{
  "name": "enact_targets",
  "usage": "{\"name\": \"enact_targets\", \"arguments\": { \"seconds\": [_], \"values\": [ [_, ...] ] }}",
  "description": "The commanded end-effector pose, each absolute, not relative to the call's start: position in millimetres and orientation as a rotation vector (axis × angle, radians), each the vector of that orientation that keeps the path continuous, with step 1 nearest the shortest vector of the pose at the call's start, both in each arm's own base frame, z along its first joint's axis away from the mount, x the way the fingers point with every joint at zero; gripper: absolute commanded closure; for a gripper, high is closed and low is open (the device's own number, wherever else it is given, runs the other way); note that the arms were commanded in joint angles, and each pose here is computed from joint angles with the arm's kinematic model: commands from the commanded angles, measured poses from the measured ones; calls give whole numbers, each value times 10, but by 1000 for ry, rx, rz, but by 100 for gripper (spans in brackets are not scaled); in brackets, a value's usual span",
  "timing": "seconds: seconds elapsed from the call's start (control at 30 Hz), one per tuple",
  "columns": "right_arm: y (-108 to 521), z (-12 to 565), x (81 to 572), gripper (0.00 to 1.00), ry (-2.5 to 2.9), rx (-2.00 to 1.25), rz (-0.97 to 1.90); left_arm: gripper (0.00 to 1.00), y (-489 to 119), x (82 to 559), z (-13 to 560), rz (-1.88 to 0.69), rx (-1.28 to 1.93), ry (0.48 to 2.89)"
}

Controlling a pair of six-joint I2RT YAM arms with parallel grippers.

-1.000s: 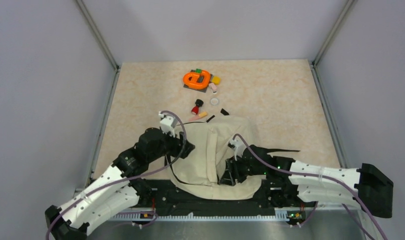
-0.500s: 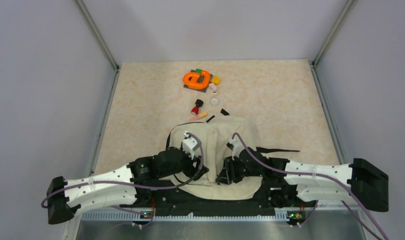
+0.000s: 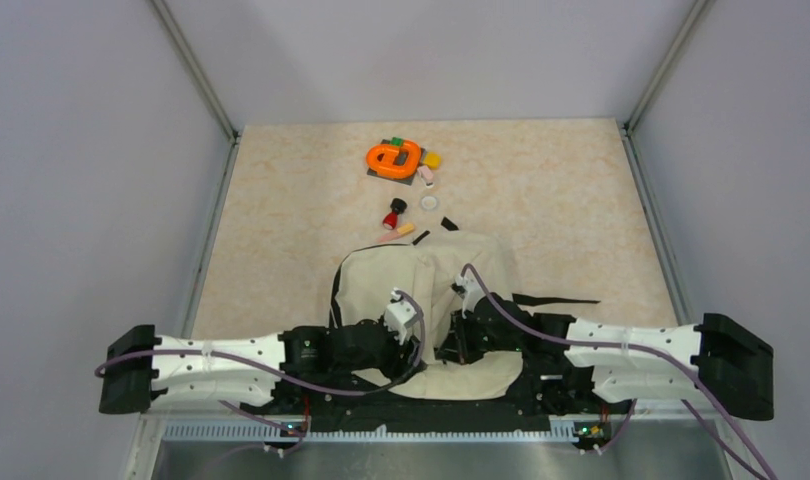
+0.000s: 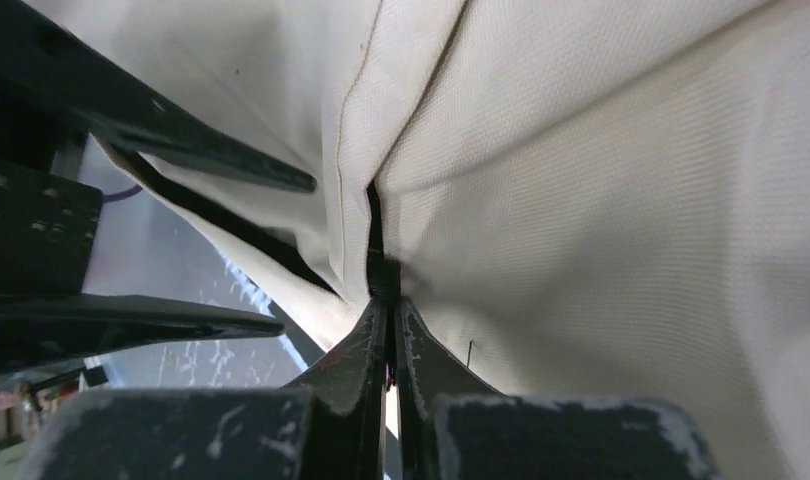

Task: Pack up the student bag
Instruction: Unzip the student bag at the center of the board.

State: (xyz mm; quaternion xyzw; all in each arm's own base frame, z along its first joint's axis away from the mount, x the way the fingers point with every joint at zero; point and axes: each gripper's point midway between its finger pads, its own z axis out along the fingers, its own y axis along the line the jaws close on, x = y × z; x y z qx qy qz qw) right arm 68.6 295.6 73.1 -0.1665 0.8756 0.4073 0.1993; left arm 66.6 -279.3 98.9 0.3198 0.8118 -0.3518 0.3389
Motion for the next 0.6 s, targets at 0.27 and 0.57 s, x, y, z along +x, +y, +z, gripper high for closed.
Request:
{"name": "enact_targets", "arguments": {
  "seconds": [0.27, 0.57],
  "values": [
    [3035, 1486, 1484, 100, 2135, -423, 848, 67, -2714, 417, 587, -935, 846, 2232],
    [3012, 1552, 1945, 100, 2075, -423, 663, 72, -2678, 404, 563, -958, 798, 2240]
  ]
}}
